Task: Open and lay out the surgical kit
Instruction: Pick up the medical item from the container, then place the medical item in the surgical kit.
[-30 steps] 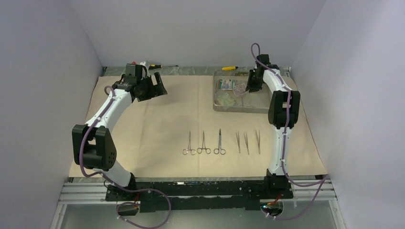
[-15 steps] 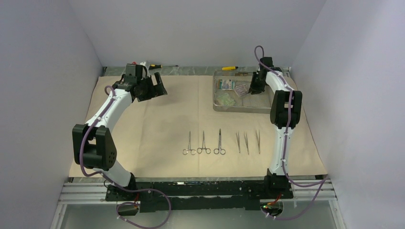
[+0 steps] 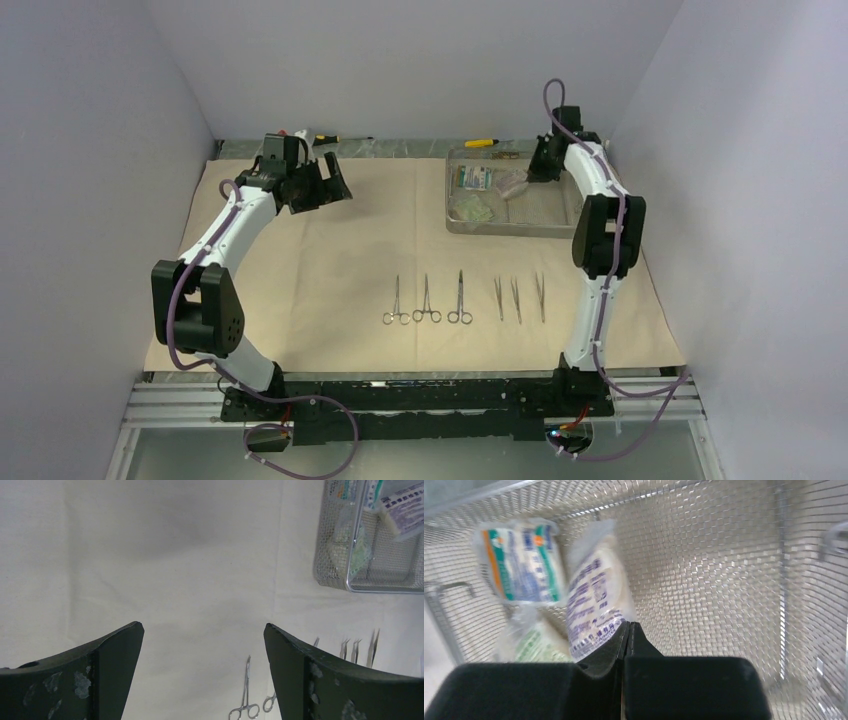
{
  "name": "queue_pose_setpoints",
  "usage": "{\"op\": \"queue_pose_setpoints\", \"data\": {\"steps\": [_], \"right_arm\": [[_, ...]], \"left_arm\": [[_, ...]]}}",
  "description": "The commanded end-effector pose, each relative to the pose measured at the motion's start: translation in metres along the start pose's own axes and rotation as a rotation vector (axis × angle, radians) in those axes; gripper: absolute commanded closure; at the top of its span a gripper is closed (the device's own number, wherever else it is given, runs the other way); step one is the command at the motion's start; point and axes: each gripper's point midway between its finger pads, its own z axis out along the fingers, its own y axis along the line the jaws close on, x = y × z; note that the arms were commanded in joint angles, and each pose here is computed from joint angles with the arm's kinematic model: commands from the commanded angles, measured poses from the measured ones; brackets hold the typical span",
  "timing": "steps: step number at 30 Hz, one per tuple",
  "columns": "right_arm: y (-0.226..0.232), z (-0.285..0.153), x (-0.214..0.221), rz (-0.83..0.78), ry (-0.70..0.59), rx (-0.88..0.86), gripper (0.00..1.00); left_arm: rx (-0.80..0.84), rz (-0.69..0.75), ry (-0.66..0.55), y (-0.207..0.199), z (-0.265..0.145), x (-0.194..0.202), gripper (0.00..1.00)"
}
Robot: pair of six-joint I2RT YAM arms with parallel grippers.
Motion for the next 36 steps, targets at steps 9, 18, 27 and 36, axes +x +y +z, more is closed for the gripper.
{"op": "queue_pose_setpoints", "data": {"steps": [9, 18, 27, 36], "right_arm": [[0.075, -0.177, -0.057, 0.097, -0.281, -0.3, 1.0], [0.178, -0.252, -0.007, 0.089, -0.299, -0.785, 1.0], [0.284, -0.256, 0.087, -0.002, -0.134, -0.906, 1.0], [0.358, -0.184, 0.169, -0.004, 0.041, -0.801, 1.0]], "left_arm": [[0.265, -0.04, -0.047, -0.064, -0.035, -0.033, 0.01], [0.435, -0.312, 0.064, -0.108, -0.072, -0.029, 0.0], [0.398, -0.644, 0.164, -0.101, -0.093, -0.005, 0.03], [-0.182, -0.553, -0.176, 0.011, -0.159, 0.017, 0.02]]}}
